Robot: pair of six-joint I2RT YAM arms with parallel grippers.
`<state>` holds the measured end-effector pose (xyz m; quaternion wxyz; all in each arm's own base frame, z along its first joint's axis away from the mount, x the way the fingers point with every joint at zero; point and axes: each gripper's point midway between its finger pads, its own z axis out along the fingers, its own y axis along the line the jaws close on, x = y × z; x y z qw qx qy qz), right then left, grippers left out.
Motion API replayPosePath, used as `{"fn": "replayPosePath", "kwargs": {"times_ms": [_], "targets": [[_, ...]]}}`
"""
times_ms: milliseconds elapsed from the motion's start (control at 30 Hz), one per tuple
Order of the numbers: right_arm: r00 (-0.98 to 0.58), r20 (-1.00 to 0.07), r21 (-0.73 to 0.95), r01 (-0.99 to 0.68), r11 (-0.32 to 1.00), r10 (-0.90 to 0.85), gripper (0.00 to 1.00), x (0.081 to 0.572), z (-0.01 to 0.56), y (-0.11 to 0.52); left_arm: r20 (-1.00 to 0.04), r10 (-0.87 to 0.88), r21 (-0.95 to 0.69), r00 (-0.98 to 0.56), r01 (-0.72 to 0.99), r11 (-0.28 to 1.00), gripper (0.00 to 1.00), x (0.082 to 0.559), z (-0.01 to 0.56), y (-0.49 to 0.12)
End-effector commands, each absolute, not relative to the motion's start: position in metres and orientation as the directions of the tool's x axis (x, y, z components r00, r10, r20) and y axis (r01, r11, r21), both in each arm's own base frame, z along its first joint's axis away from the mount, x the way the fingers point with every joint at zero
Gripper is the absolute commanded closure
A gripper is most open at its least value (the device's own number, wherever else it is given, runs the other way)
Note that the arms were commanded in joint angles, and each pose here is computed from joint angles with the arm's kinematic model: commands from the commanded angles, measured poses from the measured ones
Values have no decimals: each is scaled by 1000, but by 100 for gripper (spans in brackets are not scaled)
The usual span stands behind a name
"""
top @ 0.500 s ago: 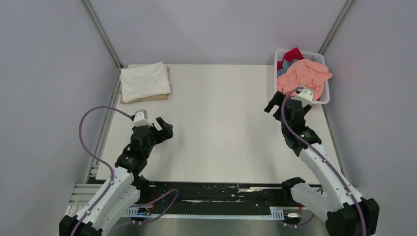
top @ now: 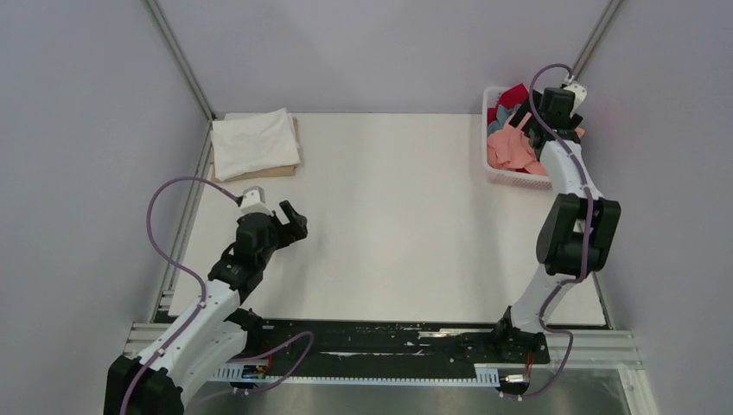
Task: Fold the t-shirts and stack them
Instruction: Grab crumpled tshirt from bin with the right arm
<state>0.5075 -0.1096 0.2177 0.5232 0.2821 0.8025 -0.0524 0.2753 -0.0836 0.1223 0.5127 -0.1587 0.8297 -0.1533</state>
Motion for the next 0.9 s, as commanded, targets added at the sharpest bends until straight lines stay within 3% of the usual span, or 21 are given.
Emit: {"fn": "replayPosePath", "kwargs": {"times_ms": [0,100,200,433,467,700,867], "targets": [[-391,-846,183,427,886,363,9,556,196,-111,-823,-433,-427,-367,-104,898,0,287,147,-83],[-399,-847,139,471,871,351,14,574,177,-126,-822,-431,-422,-373,-109,900,0,286,146,-82],[-407,-845,102,512,853,345,26,581,161,-137,-823,-433,-425,-368,-107,899,0,286,147,-82],[-370,-874,61,560,826,316,93,575,181,-158,-825,-438,-433,-357,-99,896,0,281,152,-81],[-355,-881,66,563,823,314,99,573,191,-162,-825,-439,-435,-356,-98,895,0,280,153,-81],[-162,-954,149,469,870,251,100,542,327,-147,-823,-461,-466,-332,-69,882,0,273,164,-82],[30,-971,235,260,937,236,100,500,444,-103,-818,-476,-489,-321,-45,871,0,266,169,-83]]}}
